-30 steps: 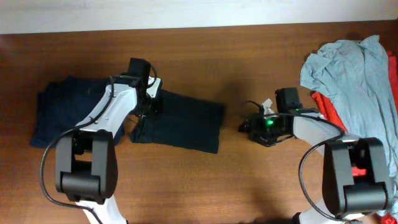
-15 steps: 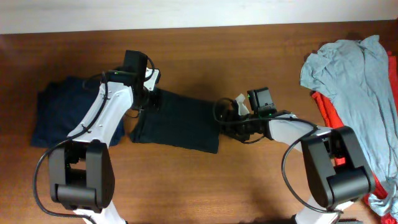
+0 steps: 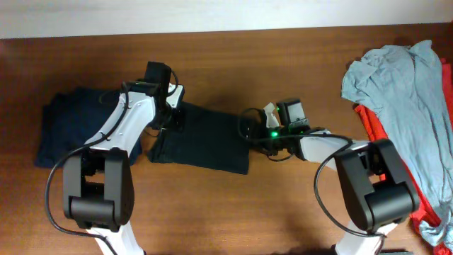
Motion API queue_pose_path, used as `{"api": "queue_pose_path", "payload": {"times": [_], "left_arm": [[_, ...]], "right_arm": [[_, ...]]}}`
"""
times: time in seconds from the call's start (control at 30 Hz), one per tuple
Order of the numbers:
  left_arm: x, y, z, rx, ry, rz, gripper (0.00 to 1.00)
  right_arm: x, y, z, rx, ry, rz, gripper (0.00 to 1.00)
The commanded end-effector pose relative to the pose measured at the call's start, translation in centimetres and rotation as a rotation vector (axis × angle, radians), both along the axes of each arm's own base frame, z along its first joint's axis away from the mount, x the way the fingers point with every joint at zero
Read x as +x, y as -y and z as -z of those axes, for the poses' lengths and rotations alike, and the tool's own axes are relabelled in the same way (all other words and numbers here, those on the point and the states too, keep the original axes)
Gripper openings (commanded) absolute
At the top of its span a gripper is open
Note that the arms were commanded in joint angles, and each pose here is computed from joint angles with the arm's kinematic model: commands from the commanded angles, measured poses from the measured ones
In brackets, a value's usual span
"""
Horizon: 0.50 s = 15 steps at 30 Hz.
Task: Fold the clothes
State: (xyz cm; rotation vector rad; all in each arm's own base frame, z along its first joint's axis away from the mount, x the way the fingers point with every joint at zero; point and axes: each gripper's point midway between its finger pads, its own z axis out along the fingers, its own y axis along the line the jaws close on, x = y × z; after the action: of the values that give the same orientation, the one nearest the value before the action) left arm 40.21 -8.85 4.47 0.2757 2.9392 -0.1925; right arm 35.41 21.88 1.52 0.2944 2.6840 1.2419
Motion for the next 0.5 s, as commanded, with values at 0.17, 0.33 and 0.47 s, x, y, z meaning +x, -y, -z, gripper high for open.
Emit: {"api": "queue_pose_path", "payload": {"times": [0.17, 0.33, 0.47], "left_arm": [[0.3, -0.1, -0.2, 0.005, 0.008, 0.012, 0.42], [0.2, -0.3, -0.4, 0.007, 0.004, 0.01, 0.42], [0.6, -0.9, -2.2, 0.006, 0.025, -0.006, 0.41]], "right_arm": [[-0.8, 0.1, 2.5, -0.087, -0.05, 0.045, 0.25], [-0.9, 4.1, 2.9, -0.176, -0.106, 0.122, 0.1], [-1.3, 9.9, 2.1, -0.357, -0.103, 0.175, 0.05]]}}
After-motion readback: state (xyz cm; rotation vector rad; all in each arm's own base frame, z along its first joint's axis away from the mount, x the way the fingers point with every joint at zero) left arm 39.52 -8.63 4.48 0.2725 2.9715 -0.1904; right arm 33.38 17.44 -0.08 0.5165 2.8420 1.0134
